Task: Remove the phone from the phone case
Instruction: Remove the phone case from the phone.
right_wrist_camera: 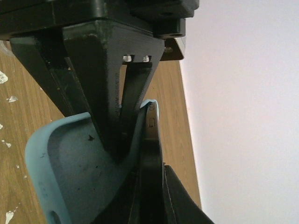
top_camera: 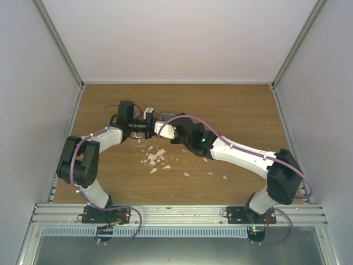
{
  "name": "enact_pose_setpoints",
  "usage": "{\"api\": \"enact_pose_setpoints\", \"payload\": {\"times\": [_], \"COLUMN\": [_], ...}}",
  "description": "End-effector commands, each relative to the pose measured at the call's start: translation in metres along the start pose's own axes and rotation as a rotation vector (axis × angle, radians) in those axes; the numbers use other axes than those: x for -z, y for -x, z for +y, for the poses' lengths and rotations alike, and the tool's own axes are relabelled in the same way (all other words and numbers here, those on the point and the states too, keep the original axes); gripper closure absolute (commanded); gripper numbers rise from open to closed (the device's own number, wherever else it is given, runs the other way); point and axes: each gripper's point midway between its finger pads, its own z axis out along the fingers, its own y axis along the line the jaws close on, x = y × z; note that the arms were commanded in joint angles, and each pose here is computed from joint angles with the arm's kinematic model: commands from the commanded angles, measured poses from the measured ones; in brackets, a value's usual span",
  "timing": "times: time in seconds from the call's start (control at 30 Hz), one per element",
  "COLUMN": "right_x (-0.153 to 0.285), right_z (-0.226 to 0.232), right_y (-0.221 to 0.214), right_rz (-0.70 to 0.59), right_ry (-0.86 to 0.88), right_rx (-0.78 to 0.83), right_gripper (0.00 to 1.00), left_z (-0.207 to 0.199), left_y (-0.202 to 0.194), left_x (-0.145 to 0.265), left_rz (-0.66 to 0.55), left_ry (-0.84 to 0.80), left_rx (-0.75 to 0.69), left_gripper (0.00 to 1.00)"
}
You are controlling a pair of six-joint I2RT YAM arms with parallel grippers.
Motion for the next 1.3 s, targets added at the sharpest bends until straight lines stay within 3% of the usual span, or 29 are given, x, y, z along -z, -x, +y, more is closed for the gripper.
{"api": "enact_pose_setpoints", "payload": {"times": [0.0, 0.43, 0.9, 1.27], "right_x": [0.031, 0.036, 0.033, 0.033], "right_z": [-0.033, -0.049, -0.073, -0.085], "right_y": [0.044, 0.052, 0.019, 0.001], "right_rz": [-0.126, -0.133, -0.091, -0.071], "right_ry": [-0.06, -0.087, -0.127, -0.139], "right_rx": [-0.05, -0.062, -0.131, -0.185], "right_gripper": [1.0, 1.0, 1.0, 0.99], "left_z": [0.036, 0.046, 0.005, 0.028], "left_y": [0.069, 0.077, 0.084, 0.075], "left_x": [0.036, 0.043, 0.055, 0.043], "left_rz": [-0.33, -0.372, -0.386, -0.277], "left_ry": [0.101, 0.143, 0.198, 0.29], "left_rx": [0.038, 0.017, -0.369, -0.45], "left_gripper": [1.0, 1.0, 1.0, 1.0]}}
